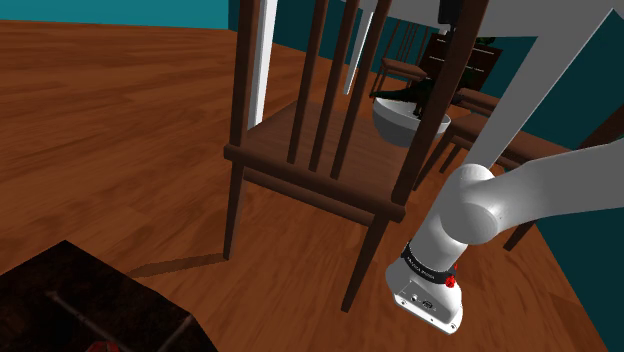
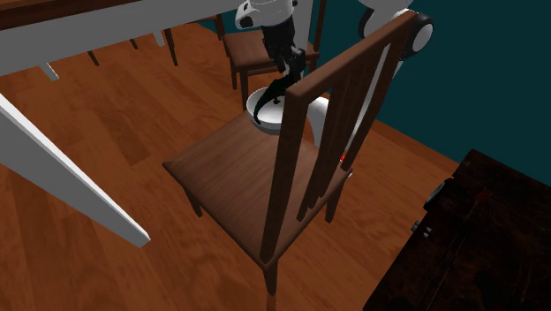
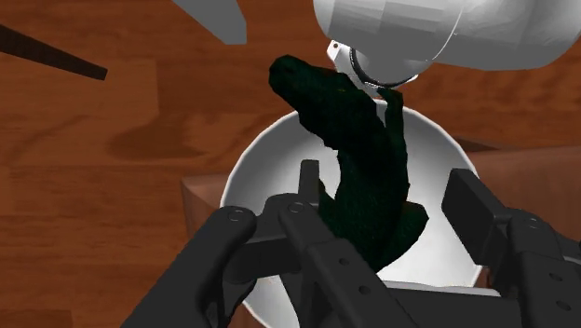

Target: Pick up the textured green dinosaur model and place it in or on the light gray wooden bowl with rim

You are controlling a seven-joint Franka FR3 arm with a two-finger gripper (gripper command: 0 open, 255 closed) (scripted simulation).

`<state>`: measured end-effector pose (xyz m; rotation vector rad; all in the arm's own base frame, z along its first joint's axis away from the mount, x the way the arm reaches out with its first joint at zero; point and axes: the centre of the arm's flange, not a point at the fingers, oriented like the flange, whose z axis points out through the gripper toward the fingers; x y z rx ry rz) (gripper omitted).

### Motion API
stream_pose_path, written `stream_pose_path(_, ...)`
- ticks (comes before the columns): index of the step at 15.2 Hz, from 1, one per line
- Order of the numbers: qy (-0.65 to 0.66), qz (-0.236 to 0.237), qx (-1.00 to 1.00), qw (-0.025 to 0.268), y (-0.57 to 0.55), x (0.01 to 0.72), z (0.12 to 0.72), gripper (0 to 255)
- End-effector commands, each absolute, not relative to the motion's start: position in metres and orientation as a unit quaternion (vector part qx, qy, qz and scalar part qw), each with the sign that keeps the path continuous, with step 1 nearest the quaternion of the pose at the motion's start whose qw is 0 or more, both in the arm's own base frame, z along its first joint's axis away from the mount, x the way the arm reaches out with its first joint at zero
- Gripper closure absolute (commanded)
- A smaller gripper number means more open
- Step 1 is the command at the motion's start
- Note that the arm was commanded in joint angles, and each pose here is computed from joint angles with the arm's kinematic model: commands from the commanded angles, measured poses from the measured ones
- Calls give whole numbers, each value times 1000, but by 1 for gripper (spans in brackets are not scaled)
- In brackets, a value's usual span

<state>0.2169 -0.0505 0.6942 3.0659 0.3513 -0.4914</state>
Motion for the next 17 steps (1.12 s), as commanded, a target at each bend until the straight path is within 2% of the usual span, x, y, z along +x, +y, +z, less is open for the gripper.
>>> stream_pose_path(1,112,-157,981,8,-50,217,694,0)
stream_pose_path(5,112,-157,981,8,-50,217,694,0)
stream_pose_path(9,112,-157,981,8,-48,232,742,0)
stream_pose_path(17,112,-157,981,8,-48,232,742,0)
